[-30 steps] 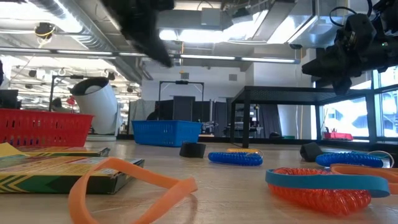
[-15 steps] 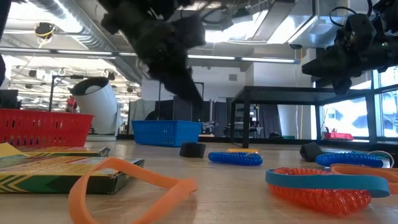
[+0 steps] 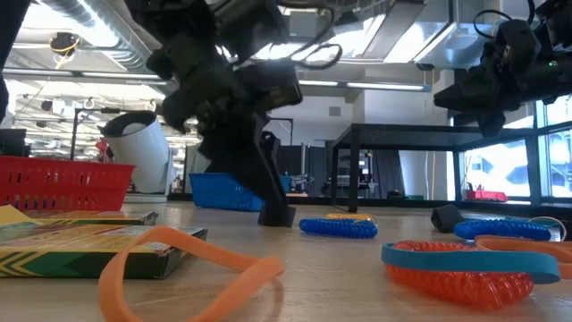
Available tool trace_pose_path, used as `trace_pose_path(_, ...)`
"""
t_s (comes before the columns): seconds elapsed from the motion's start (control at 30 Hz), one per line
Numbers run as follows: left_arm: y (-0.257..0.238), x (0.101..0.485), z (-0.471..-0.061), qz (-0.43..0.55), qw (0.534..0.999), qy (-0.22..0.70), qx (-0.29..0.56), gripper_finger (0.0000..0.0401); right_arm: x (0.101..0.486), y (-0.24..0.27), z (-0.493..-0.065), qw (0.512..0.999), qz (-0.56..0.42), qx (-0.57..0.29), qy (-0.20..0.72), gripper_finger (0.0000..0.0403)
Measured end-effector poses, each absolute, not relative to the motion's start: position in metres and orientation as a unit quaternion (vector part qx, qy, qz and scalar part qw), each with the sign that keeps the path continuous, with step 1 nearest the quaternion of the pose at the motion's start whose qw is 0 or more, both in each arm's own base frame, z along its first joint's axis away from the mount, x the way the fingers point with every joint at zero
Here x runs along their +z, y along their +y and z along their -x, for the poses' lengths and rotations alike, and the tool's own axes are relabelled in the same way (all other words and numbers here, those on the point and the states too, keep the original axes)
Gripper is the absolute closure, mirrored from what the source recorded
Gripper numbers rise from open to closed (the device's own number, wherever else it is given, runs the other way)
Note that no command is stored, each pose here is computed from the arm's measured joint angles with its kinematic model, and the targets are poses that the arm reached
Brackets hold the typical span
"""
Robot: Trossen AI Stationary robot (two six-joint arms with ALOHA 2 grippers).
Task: Pick & Place Office Desk Supplies
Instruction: Put the black rubber band into the blue bin
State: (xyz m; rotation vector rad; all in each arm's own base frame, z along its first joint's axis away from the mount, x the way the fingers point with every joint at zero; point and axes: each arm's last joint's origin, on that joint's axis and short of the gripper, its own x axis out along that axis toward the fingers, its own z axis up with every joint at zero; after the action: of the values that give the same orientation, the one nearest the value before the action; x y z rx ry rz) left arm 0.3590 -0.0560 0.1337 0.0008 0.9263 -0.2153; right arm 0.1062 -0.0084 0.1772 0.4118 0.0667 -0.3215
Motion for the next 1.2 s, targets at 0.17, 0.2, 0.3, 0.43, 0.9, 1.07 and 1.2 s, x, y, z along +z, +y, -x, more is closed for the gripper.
trace_pose_path(0.17,-0.055,0.123,-0.360,-0.008,0.883,0.459,-0.099,0.0255,0.177,-0.008,-0.106,0.966,-0.204,-0.159,0.033,0.0353)
trace_pose_path(0.2,-0.055,0.123,-0.359,-0.008,0.881,0.462,-0.100,0.0257,0.177,-0.008,-0.106,0.966,-0.204,-0.159,0.033,0.0353)
trace_pose_path(0.3,-0.055,0.122,-0.358,-0.012,0.876,0.472,-0.099,0.0271,0.177,-0.008,-0.106,0.966,-0.204,-0.159,0.033,0.0353)
trace_pose_path(0.43,-0.056,0.125,-0.356,-0.019,0.876,0.473,-0.087,0.0319,0.177,-0.008,-0.106,0.966,-0.204,-0.159,0.033,0.0353)
trace_pose_path(0.9,-0.020,0.216,-0.362,-0.023,0.926,0.378,0.009,0.0396,0.177,-0.008,-0.106,0.963,-0.216,-0.159,0.033,0.0353)
trace_pose_path(1.07,0.005,0.283,-0.346,-0.026,0.954,0.279,0.101,0.0398,0.176,-0.008,-0.106,0.962,-0.216,-0.160,0.036,0.0353)
trace_pose_path(1.2,0.020,0.320,-0.324,0.010,0.963,0.211,0.167,0.0395,0.176,-0.008,-0.106,0.962,-0.217,-0.161,0.038,0.0353)
